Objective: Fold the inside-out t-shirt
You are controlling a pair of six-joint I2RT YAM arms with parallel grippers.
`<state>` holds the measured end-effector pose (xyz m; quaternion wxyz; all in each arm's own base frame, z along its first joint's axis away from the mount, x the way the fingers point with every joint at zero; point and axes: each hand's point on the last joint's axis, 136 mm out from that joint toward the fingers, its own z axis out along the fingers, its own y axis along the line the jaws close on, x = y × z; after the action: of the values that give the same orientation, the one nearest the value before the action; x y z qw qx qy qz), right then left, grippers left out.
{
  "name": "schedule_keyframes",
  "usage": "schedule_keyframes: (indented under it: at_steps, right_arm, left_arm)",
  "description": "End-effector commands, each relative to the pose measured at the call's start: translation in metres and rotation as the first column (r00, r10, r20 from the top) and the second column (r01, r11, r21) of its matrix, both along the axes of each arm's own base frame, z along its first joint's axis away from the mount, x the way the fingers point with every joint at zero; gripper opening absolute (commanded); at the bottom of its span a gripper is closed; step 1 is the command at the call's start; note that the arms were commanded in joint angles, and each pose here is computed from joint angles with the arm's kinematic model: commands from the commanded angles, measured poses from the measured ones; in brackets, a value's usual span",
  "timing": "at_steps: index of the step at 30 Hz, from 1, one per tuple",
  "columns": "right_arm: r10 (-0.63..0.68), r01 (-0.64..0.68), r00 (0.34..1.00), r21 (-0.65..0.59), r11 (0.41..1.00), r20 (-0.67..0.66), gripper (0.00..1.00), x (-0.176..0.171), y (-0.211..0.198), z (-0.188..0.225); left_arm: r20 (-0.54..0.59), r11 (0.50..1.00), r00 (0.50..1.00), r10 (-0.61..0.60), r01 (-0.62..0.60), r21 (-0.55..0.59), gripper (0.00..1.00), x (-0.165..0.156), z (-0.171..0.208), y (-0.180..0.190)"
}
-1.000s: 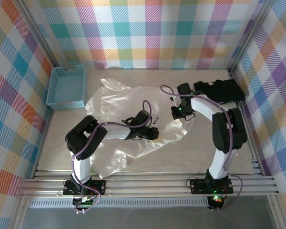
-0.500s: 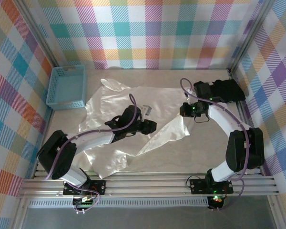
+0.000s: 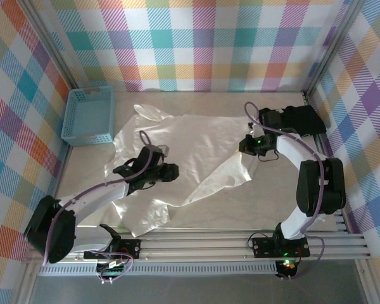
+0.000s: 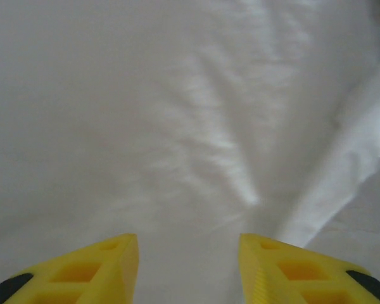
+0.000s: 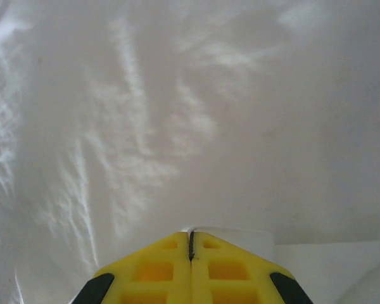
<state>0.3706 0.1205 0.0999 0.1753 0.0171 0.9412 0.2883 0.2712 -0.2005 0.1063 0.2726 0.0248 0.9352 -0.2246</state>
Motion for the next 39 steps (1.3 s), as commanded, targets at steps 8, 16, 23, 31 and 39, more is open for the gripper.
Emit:
schedule_keyframes:
  at_steps: [8,16,23,31,39]
  right_arm:
    - [-0.205,0.205,0.976,0.014,0.979,0.071,0.0,0.051,-0.064,0.01]
    - [-0.257,0.261,0.962,-0.042,0.964,0.091,0.0,0.056,-0.088,0.01]
    - [-0.325,0.337,0.938,-0.092,0.937,0.124,0.0,0.063,-0.122,0.021]
    - [-0.306,0.314,0.941,-0.034,0.949,0.145,0.0,0.05,-0.11,0.033]
    - [-0.272,0.277,0.954,-0.021,0.961,0.128,0.0,0.046,-0.096,0.027]
  left_arm:
    - [-0.168,0.984,0.972,0.162,-0.147,0.097,0.55,-0.022,-0.042,0.053]
    - [-0.183,0.986,0.969,0.163,-0.156,0.05,0.55,0.055,-0.073,0.018]
    - [-0.199,0.996,0.976,0.085,-0.083,0.022,0.55,0.115,-0.088,-0.024]
    - [-0.039,0.997,0.997,0.07,-0.069,0.02,0.59,0.07,-0.018,-0.001]
    - [-0.203,0.967,0.958,0.204,-0.165,0.194,0.6,-0.064,-0.054,0.083]
